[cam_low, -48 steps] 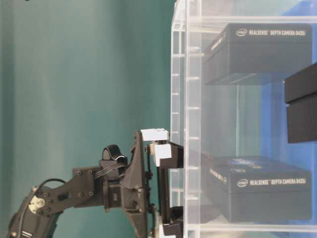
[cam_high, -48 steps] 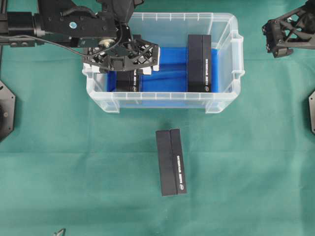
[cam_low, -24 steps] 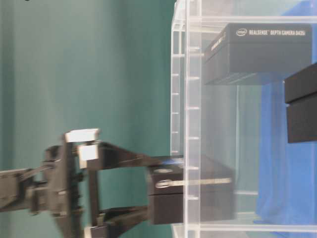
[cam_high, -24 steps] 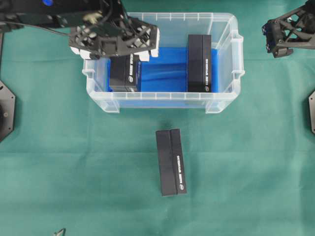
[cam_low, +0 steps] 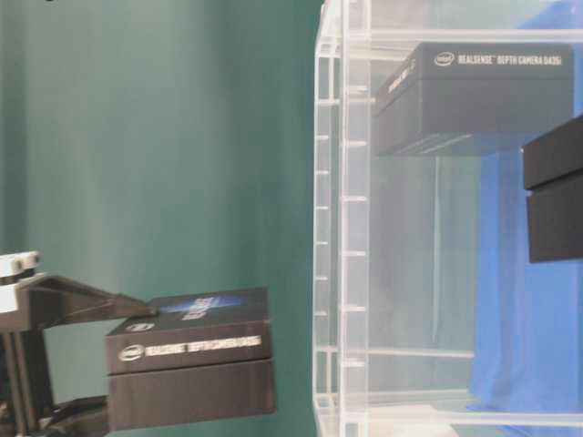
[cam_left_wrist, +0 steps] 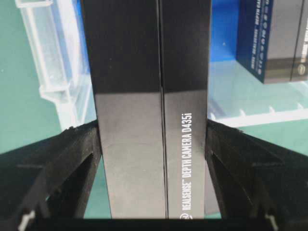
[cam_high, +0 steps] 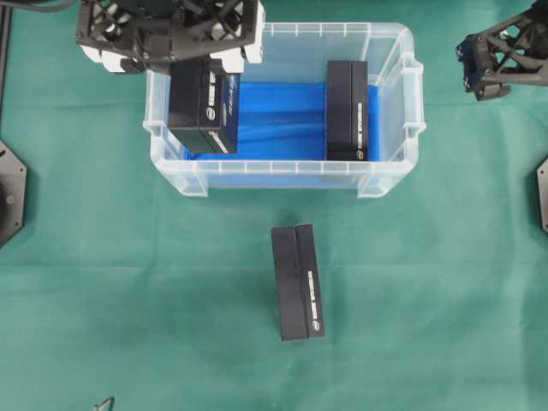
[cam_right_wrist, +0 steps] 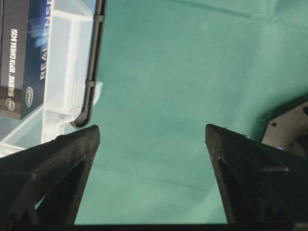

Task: Take out the box from the case.
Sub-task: 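Lift the left box upward out of the case with the left gripper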

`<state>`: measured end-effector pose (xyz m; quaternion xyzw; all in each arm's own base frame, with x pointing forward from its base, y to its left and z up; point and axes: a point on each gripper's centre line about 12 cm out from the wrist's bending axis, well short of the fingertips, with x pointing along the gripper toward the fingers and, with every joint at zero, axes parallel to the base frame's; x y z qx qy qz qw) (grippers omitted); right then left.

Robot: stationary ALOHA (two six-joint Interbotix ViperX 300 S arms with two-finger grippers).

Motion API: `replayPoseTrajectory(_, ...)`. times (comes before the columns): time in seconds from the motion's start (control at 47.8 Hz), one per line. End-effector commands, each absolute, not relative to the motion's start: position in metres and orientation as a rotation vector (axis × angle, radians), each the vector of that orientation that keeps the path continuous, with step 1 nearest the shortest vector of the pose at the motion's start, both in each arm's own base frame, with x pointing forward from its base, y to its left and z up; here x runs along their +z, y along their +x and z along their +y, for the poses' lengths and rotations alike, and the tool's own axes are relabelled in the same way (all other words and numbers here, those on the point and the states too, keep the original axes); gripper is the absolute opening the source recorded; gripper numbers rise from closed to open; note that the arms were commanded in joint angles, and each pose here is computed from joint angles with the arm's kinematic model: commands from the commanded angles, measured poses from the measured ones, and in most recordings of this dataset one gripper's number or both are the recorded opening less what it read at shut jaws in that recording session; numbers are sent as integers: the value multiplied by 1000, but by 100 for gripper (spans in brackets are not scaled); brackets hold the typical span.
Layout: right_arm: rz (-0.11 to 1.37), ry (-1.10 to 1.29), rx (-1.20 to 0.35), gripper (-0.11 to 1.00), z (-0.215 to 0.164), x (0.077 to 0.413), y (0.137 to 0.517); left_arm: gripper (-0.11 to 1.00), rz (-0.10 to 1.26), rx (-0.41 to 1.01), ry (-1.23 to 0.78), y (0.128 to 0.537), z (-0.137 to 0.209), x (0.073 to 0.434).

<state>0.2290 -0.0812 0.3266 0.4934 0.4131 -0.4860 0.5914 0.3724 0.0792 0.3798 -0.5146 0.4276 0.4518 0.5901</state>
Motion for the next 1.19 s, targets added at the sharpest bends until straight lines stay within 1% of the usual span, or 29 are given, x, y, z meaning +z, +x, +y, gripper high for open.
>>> replayPoseTrajectory(0.0, 943, 1150, -1117, 89, -81, 332, 228, 72, 955, 1024, -1207, 363, 77, 404)
replayPoseTrajectory(1.172, 947, 1148, -1116, 89, -80, 331, 228, 72, 958, 1043, -1202, 360, 79, 402)
